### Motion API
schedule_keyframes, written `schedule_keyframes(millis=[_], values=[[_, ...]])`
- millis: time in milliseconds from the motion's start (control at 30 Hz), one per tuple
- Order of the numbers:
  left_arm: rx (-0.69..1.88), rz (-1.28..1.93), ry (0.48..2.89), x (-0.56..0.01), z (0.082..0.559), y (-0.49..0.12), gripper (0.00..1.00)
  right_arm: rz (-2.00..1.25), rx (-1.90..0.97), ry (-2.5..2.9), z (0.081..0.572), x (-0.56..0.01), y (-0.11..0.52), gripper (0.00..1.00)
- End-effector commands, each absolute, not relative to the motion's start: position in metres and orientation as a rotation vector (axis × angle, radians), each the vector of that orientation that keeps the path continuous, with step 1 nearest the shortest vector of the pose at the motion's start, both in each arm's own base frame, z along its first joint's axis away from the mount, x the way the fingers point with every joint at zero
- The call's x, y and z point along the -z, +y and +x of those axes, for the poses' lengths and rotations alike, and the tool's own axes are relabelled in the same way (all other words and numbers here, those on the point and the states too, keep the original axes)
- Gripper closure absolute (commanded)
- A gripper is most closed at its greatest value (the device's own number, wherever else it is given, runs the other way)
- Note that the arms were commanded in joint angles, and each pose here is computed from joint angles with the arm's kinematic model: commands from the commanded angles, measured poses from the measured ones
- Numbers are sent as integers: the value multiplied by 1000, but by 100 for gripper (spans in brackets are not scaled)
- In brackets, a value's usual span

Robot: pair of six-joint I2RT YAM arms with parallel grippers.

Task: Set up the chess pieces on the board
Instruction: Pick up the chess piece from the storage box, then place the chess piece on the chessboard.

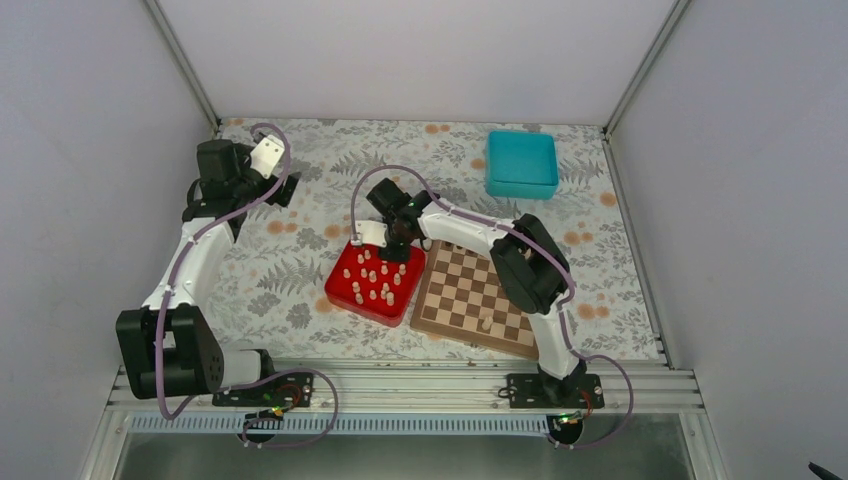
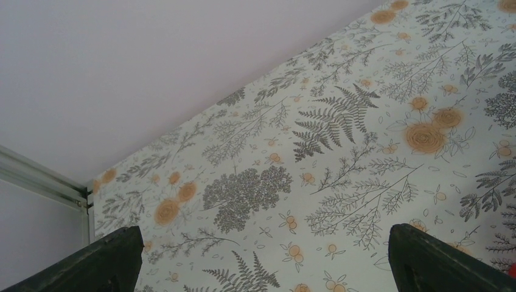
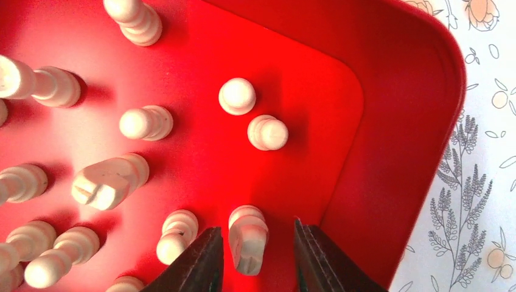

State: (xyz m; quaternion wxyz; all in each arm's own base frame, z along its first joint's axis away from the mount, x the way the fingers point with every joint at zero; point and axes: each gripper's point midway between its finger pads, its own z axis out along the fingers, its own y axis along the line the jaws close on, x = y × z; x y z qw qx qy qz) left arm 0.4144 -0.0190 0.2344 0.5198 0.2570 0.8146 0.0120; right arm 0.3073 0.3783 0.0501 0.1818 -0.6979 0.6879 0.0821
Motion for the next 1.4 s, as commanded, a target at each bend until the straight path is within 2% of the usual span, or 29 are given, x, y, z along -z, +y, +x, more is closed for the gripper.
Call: schedule_keyframes(millis=[0,133,233,433,633,833,1100,1367], values=[[-16,620,1893,-254,413,-23,0,-1952,-197,1931,315,-49,387,71],[-17,622,1896,-252,412,-23,0,-1974,-186,1950,313,-42,387,83],[-15,628,1895,-251,411,-23,0,-1985,-188,1959,309,-43,385,84],[-3,633,1889,-254,411,-25,0,-1966,-224,1953,303,-60,384,95],[-7,633,1887,-255,411,-25,0,-1929,-307,1910,277,-122,368,96],[-29,636,1897,-251,408,-22,0,-1906,-277,1891,235,-157,300,96],[-65,617,1914,-247,412,-16,0,-1775,-170,1956,193,-160,187,96],[-99,605,1945,-233,413,-10,0,-1777,-124,1994,150,-127,136,96]])
